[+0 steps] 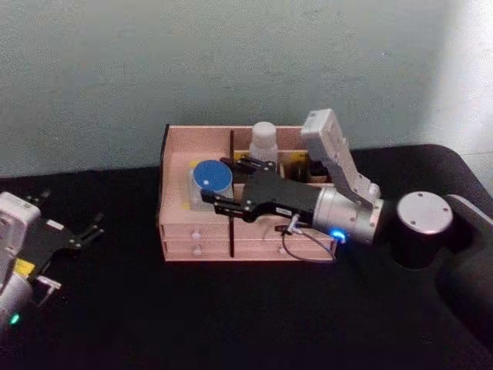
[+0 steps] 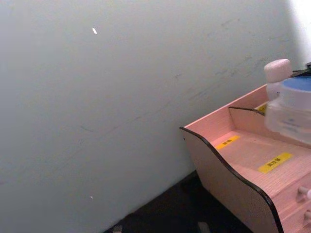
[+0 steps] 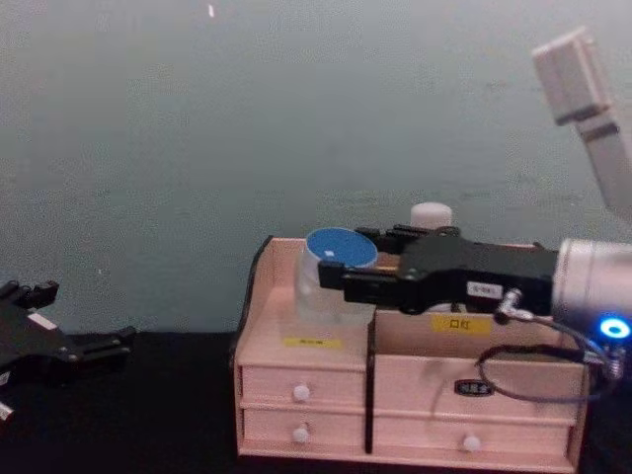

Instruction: Pick up the facial cleanser and watermelon frost from the table and place them into the tiered storage box.

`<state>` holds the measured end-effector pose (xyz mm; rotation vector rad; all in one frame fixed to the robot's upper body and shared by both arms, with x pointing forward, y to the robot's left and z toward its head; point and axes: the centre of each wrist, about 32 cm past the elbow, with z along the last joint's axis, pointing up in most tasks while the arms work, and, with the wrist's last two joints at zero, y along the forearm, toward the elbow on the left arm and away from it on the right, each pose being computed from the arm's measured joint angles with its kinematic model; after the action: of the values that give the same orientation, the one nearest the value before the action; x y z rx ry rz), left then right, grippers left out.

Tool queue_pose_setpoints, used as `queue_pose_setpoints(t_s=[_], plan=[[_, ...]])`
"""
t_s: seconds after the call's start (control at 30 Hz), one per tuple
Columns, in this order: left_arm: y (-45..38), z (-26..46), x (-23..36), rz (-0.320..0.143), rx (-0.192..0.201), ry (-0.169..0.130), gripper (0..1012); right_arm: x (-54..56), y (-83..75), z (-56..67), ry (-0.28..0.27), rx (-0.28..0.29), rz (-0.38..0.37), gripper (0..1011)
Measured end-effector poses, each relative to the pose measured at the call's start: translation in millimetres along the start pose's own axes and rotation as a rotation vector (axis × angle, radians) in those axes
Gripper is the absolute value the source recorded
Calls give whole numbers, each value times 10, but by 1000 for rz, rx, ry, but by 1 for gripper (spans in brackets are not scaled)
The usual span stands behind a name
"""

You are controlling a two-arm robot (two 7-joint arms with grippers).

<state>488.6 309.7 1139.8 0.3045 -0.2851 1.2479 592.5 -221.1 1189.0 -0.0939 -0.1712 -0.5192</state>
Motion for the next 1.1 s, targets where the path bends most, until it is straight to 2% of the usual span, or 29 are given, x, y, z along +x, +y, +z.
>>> queue_pose_setpoints(t_s=[0.5,1.1], plan=[[0,0,0,0,0,0,1001,105,309,-51,30,-56,-47,712],[0,0,0,0,0,0,1001,132,431,-121,69,-88,-97,712]])
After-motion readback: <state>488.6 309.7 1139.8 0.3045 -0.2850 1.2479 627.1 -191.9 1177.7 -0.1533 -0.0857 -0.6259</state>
